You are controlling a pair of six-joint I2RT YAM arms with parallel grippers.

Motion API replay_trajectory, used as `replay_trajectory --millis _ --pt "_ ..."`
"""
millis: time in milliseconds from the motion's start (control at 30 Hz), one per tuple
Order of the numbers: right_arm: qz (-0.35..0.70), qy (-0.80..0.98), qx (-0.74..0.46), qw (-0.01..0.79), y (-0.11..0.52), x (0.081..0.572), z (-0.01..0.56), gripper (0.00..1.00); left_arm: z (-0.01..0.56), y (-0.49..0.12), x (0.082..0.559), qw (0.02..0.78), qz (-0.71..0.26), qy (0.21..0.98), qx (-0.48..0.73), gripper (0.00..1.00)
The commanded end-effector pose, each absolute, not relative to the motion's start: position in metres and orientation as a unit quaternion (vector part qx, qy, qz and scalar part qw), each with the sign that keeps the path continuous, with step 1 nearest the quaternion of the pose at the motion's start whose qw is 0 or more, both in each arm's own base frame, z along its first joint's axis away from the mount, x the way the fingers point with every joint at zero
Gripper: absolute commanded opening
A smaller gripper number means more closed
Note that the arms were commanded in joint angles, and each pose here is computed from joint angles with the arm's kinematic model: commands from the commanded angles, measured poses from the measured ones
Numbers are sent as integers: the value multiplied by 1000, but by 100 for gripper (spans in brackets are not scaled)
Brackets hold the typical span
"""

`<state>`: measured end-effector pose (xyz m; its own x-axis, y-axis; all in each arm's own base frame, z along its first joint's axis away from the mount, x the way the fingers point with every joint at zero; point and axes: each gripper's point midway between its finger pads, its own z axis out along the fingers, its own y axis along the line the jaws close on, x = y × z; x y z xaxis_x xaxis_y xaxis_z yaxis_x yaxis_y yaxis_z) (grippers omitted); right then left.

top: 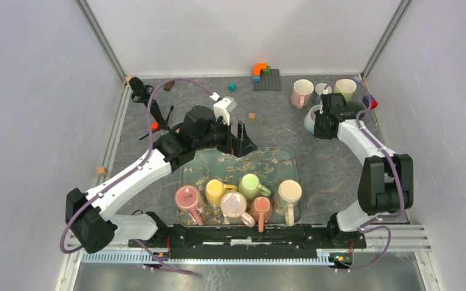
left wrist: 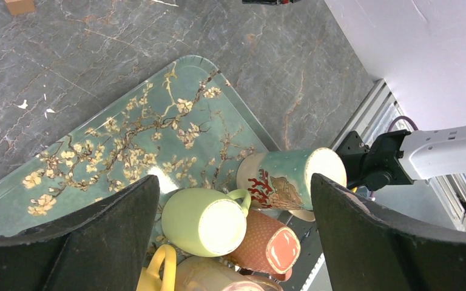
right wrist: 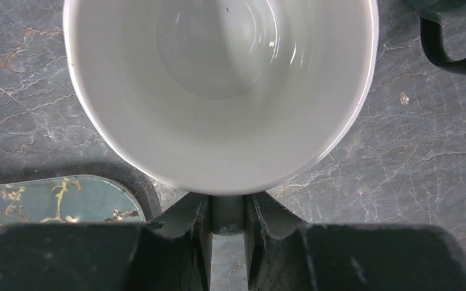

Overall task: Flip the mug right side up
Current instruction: Place the cup at the center of the board.

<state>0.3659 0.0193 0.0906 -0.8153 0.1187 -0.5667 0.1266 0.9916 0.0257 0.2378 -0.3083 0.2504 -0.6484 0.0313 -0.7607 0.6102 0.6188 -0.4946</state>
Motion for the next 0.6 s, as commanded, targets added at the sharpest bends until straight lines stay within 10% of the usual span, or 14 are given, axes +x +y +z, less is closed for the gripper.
replay_trajectory --millis 0,567 --pt "-24 929 69 362 12 409 128 0 262 -306 235 392 -390 805 216 100" --pt "-51 946 59 315 4 440 109 0 258 -303 235 392 -382 808 218 100"
